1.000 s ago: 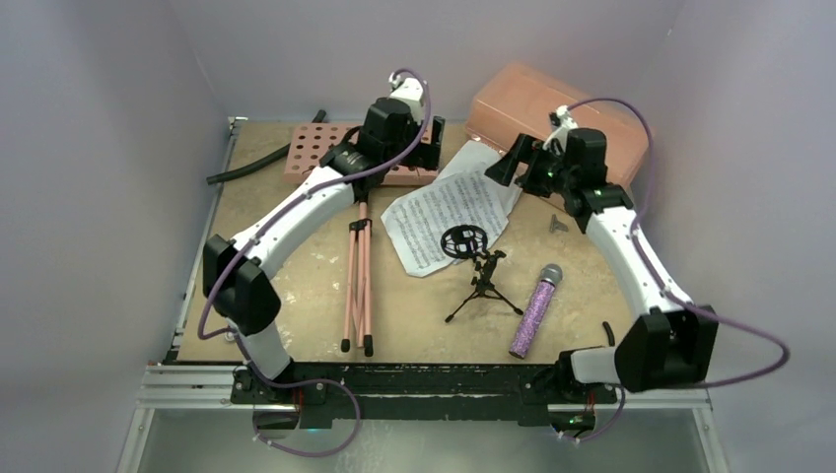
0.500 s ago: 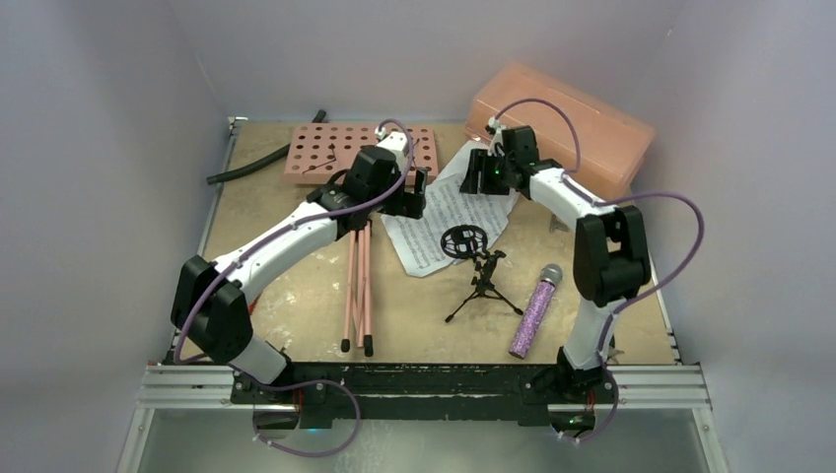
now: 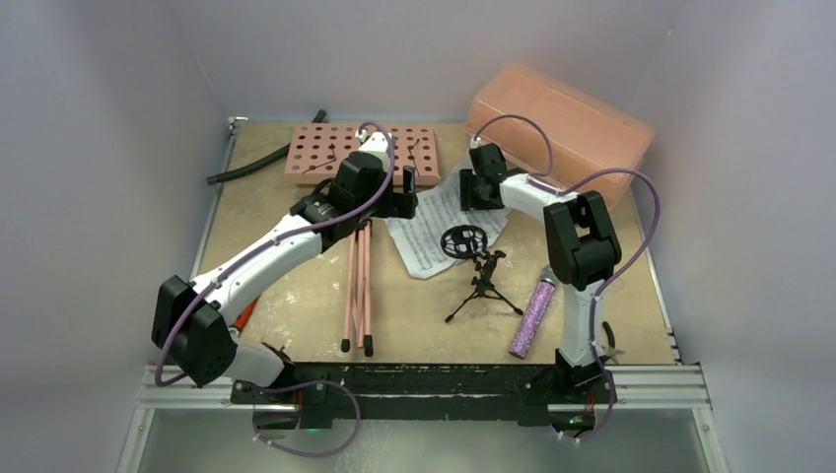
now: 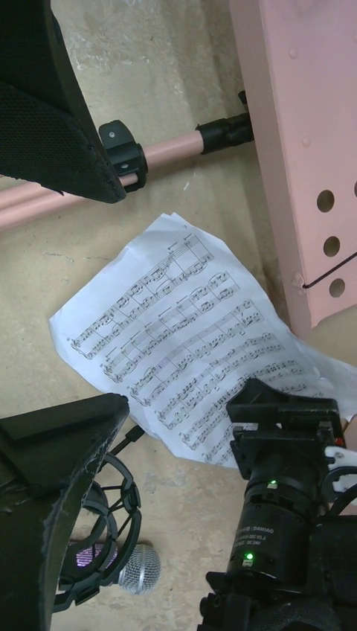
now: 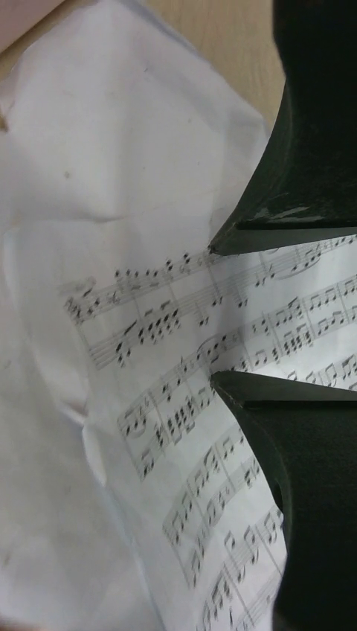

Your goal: Set up the instrument practice props

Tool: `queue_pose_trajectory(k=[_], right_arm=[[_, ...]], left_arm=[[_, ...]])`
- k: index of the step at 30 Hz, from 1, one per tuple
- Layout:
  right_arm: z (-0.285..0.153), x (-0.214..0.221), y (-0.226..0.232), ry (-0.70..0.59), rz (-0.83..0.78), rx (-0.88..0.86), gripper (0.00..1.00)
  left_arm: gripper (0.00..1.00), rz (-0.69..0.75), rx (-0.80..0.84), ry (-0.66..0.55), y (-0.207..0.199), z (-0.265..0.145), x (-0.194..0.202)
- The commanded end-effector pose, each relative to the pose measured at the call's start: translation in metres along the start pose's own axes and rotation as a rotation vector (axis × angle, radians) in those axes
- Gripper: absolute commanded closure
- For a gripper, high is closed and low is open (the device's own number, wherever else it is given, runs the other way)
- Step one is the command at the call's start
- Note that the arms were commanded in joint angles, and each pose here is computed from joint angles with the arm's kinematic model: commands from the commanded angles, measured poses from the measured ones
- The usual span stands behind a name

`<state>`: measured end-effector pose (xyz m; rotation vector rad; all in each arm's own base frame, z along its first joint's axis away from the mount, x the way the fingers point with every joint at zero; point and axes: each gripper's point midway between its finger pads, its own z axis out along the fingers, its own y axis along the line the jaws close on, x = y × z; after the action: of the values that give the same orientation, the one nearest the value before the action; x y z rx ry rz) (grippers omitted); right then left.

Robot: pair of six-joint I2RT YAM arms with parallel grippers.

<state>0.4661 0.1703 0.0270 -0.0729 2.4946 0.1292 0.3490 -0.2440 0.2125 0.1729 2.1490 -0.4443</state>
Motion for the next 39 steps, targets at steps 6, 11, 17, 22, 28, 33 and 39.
queue_pose_trajectory(k=[6,11,17,22,28,33,39], right_arm=[[-0.03,0.069,-0.04,0.196,0.027,0.14,0.36],[-0.051,0.082,-0.052,0.229,0.12,0.131,0.35],[-0.079,0.055,-0.057,0.16,0.142,0.106,0.34],[-0.114,-0.003,-0.042,0.034,0.125,0.032,0.32],[-0.168,-0.065,-0.014,-0.142,0.12,-0.125,0.29],[-0.198,-0.086,0.015,-0.219,0.071,-0.297,0.25],[-0.202,-0.08,0.05,-0.173,0.091,-0.477,0.23]], left_arm=[[0.01,-0.067,-0.132,-0.052,0.026,-0.006,-0.008],[0.01,-0.072,-0.159,-0.025,0.034,-0.003,0.0],[0.0,-0.101,-0.197,0.005,0.048,-0.002,0.01],[0.01,-0.137,-0.224,0.032,0.058,-0.002,0.022],[0.01,-0.193,-0.275,0.08,0.075,-0.005,0.047],[0.0,-0.261,-0.329,0.161,0.098,-0.012,0.083],[0.0,-0.331,-0.318,0.241,0.111,-0.023,0.122]])
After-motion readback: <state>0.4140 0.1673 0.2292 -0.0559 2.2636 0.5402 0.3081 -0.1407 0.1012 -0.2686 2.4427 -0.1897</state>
